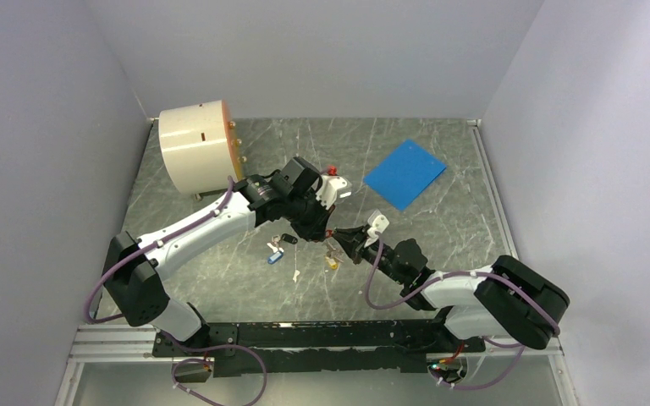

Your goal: Remove the keys from the keyring

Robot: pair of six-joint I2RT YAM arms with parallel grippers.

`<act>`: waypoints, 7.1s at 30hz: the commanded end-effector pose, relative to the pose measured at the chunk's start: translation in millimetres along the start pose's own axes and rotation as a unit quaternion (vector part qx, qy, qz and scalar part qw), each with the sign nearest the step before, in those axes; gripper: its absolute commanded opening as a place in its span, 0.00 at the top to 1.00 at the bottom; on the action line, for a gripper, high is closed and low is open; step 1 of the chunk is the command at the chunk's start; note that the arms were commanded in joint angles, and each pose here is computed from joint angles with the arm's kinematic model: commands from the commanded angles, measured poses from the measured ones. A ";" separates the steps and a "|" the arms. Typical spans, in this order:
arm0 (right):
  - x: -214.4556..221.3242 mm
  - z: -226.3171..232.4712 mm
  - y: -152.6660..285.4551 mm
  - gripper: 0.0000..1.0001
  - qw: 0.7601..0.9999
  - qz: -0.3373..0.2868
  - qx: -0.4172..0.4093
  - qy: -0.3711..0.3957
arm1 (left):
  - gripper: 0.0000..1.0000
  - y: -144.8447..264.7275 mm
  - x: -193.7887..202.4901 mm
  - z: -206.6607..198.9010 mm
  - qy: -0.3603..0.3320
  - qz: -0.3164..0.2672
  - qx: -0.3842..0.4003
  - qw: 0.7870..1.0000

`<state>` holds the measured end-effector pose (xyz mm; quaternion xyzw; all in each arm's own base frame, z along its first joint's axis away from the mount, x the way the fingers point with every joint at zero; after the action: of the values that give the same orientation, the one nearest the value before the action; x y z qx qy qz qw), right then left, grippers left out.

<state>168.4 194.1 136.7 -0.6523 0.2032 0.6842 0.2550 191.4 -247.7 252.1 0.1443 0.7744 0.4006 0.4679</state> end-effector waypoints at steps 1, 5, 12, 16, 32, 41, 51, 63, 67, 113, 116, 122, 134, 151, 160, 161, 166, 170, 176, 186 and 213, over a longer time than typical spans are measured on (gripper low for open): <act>-11.3 -0.2 0.8 0.87 1.000 -0.026 -0.006 -0.004 | 0.97 2.9 -2.1 -0.9 -0.015 -0.010 0.014 1.000; -10.9 -2.2 2.9 0.87 1.000 -0.024 -0.004 -0.008 | 0.97 0.8 -0.7 2.2 -0.013 -0.004 0.006 1.000; -8.4 -4.5 1.9 1.00 1.000 -0.011 0.000 -0.015 | 0.97 1.0 0.1 8.7 -0.008 -0.005 -0.012 1.000; -9.7 -6.6 2.8 1.00 1.000 -0.010 0.015 -0.018 | 0.97 1.2 1.3 11.8 -0.028 -0.003 -0.010 1.000; -12.8 -11.8 1.8 1.00 0.998 0.000 0.051 -0.046 | 0.98 -2.9 5.0 12.5 -0.046 0.015 0.009 0.999; -11.2 -16.2 -0.2 1.00 0.994 0.010 0.088 -0.065 | 0.97 -6.0 6.3 13.1 -0.046 0.021 0.006 0.999; -9.8 -23.0 0.4 1.00 0.985 0.024 0.146 -0.084 | 0.98 -16.1 10.3 16.2 -0.047 0.048 -0.012 0.998; -10.7 -25.6 2.8 1.00 0.978 0.018 0.180 -0.105 | 0.97 -22.4 10.8 12.2 -0.047 0.051 0.002 0.998; -11.9 -25.6 4.2 1.00 0.977 0.010 0.182 -0.111 | 0.97 -27.3 11.9 9.9 -0.049 0.057 0.005 0.997; -12.7 -36.0 19.9 1.00 0.963 -0.039 0.197 -0.180 | 0.97 -58.4 18.3 3.8 -0.036 0.100 0.015 0.994; -13.1 -36.1 21.4 1.00 0.963 -0.043 0.196 -0.182 | 0.97 -61.1 18.9 3.1 -0.036 0.104 0.017 0.994; -14.0 -38.5 24.7 1.00 0.958 -0.055 0.203 -0.195 | 0.97 -64.1 19.5 2.3 -0.036 0.106 0.018 0.994; -18.0 -37.7 29.7 1.00 0.960 -0.083 0.172 -0.203 | 0.97 -72.7 18.6 0.4 -0.027 0.106 0.003 0.994; -18.2 -39.3 33.2 1.00 0.962 -0.085 0.180 -0.189 | 0.97 -64.5 16.5 13.7 -0.025 0.101 -0.055 0.993; -18.4 -39.8 32.0 1.00 0.965 -0.075 0.178 -0.176 | 0.97 -63.6 22.9 59.0 0.053 0.115 -0.123 0.984; -18.4 -39.8 31.7 1.00 0.966 -0.074 0.177 -0.176 | 0.97 -65.0 24.8 64.4 0.060 0.120 -0.128 0.983; -18.0 -39.4 30.4 1.00 0.968 -0.068 0.171 -0.172 | 0.97 -70.3 31.3 88.0 0.093 0.135 -0.154 0.974; -18.3 -38.6 29.4 1.00 0.970 -0.064 0.164 -0.168 | 0.86 -73.6 34.4 97.4 0.109 0.145 -0.165 0.970; -19.8 -37.7 28.4 1.00 0.972 -0.061 0.157 -0.164 | 0.64 -73.2 36.5 104.8 0.126 0.148 -0.175 0.965; -26.5 -36.5 26.0 1.00 0.972 -0.055 0.152 -0.170 | 0.49 -47.6 15.8 87.9 0.126 0.071 -0.143 0.979; -89.5 -12.2 6.8 1.00 0.969 -0.028 0.141 -0.203 | 0.43 -75.7 27.2 12.9 0.078 -0.220 -0.073 0.970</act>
<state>173.0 169.9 195.6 -0.4619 0.2501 0.7667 0.3693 193.9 -253.4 149.6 -0.0309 0.7971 0.4270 0.4259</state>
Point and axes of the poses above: each gripper's point midway between its finger pads, its own y axis back along the fingers, its own z axis along the line the jaws close on, x = y × z, the point moved 10 cm from there along y, back along the fingers, and after that the axes turned 2 degrees about -y, right-handed, at the moved point
